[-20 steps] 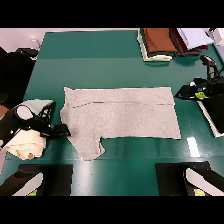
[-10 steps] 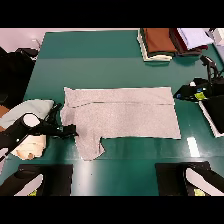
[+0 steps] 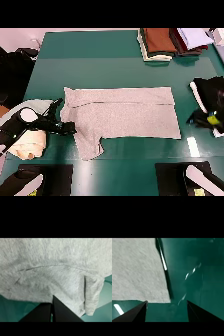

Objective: Fold the shirts.

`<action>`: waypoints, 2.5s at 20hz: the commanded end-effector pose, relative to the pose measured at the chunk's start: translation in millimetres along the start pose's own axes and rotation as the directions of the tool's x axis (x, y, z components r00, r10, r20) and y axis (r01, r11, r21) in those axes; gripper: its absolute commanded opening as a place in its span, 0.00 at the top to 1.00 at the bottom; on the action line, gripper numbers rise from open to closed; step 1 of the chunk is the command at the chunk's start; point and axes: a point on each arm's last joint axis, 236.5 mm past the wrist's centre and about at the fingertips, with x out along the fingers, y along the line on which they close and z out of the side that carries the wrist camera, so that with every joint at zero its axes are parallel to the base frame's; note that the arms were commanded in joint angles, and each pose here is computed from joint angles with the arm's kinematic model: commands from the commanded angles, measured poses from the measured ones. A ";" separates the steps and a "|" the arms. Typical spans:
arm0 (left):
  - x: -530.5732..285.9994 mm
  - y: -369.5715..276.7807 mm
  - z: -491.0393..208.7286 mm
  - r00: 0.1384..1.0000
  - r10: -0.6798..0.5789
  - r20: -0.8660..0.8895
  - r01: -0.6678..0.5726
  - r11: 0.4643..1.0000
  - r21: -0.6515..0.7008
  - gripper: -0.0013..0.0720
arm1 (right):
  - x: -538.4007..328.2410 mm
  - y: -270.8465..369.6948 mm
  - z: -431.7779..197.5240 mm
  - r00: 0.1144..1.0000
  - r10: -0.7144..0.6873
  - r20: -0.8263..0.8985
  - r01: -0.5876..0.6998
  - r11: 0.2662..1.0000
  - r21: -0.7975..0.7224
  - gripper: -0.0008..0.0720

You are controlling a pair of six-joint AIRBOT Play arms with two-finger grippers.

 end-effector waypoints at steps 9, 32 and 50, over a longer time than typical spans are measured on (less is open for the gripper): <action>-1.2 -0.4 2.2 1.000 0.003 0.007 -0.003 1.000 0.011 0.96 | 75.2 25.5 -35.7 0.985 0.168 -0.044 -0.166 0.985 0.053 0.37; -103.0 0.4 55.6 0.931 0.193 0.310 -0.245 0.959 0.139 0.96 | -37.0 75.3 35.7 0.983 -0.021 0.185 0.087 0.930 -0.358 0.97; -60.6 8.1 200.7 0.896 0.221 0.384 -0.265 0.962 0.066 0.43 | -2.4 148.5 200.0 0.971 0.198 0.134 -0.141 0.928 -0.344 0.43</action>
